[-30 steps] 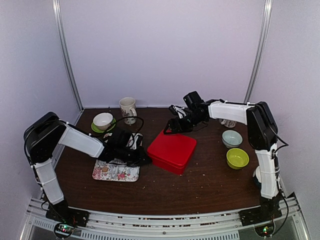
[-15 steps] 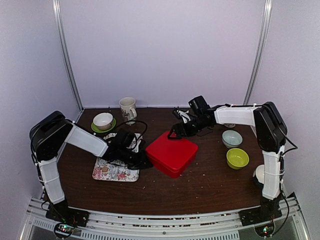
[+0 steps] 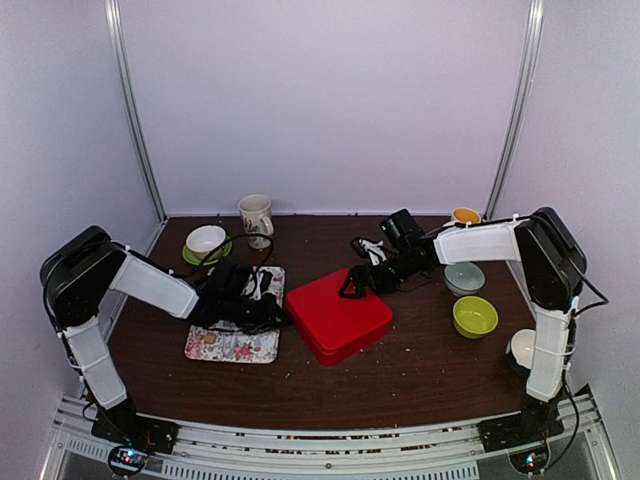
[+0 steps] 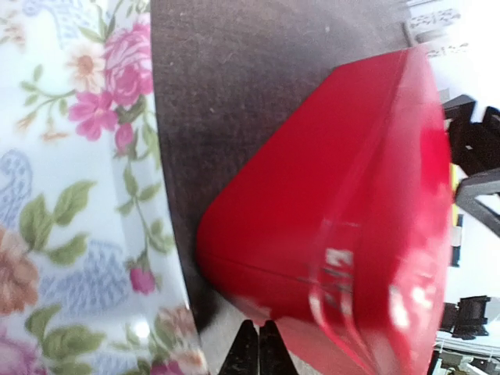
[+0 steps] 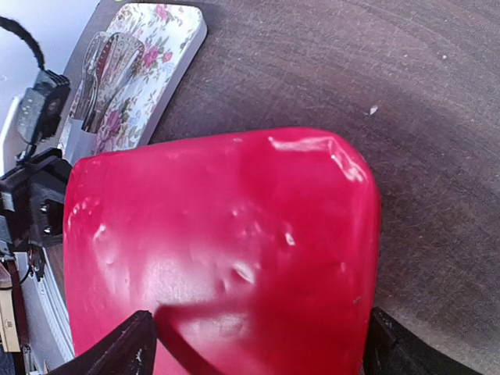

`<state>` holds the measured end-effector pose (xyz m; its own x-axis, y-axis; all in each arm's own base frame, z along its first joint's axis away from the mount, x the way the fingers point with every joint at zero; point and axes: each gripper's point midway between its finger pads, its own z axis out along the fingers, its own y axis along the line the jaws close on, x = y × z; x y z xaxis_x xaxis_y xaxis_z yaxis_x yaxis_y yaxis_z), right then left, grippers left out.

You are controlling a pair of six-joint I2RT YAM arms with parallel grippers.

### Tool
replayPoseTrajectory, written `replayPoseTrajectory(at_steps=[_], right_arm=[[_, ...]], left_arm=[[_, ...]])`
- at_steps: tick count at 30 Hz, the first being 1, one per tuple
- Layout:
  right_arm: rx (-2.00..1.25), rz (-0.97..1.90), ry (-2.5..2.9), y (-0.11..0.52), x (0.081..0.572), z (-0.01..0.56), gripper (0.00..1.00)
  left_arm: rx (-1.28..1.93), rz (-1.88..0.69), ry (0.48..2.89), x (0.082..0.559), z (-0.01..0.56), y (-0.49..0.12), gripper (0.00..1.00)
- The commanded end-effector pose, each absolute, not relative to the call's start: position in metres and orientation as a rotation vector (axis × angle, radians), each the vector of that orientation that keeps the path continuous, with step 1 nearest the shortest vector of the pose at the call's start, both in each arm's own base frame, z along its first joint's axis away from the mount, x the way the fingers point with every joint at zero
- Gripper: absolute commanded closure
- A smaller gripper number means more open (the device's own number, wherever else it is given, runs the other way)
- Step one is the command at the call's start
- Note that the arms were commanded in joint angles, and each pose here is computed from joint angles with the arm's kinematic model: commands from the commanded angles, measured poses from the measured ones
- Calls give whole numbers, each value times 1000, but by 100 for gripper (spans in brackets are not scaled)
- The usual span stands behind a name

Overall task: Pack the chocolate
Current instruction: Rotate the packed packing box at the center of the board.

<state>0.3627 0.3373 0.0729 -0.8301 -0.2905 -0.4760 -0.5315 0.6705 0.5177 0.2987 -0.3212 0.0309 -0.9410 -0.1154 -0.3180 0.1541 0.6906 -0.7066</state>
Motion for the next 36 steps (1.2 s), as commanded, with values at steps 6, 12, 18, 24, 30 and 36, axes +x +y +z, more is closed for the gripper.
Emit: replayPoseTrajectory(at_steps=[6, 12, 18, 24, 30, 36], right_arm=[[-646, 970, 2569, 345, 348, 69, 9], [-656, 992, 2550, 348, 348, 73, 9], [-661, 1005, 2548, 351, 347, 74, 9], [-677, 1008, 2548, 353, 343, 74, 9], [-687, 1016, 2548, 355, 340, 73, 10], [-705, 1028, 2551, 358, 336, 72, 11]], left_arm=[[-56, -1279, 2272, 307, 105, -318, 86], [-123, -1313, 2231, 306, 117, -312, 50], [-137, -1318, 2273, 317, 104, -324, 21], [-191, -1271, 2347, 325, 80, -327, 37], [-242, -1252, 2394, 325, 59, -323, 66], [-249, -1247, 2428, 324, 49, -323, 75]])
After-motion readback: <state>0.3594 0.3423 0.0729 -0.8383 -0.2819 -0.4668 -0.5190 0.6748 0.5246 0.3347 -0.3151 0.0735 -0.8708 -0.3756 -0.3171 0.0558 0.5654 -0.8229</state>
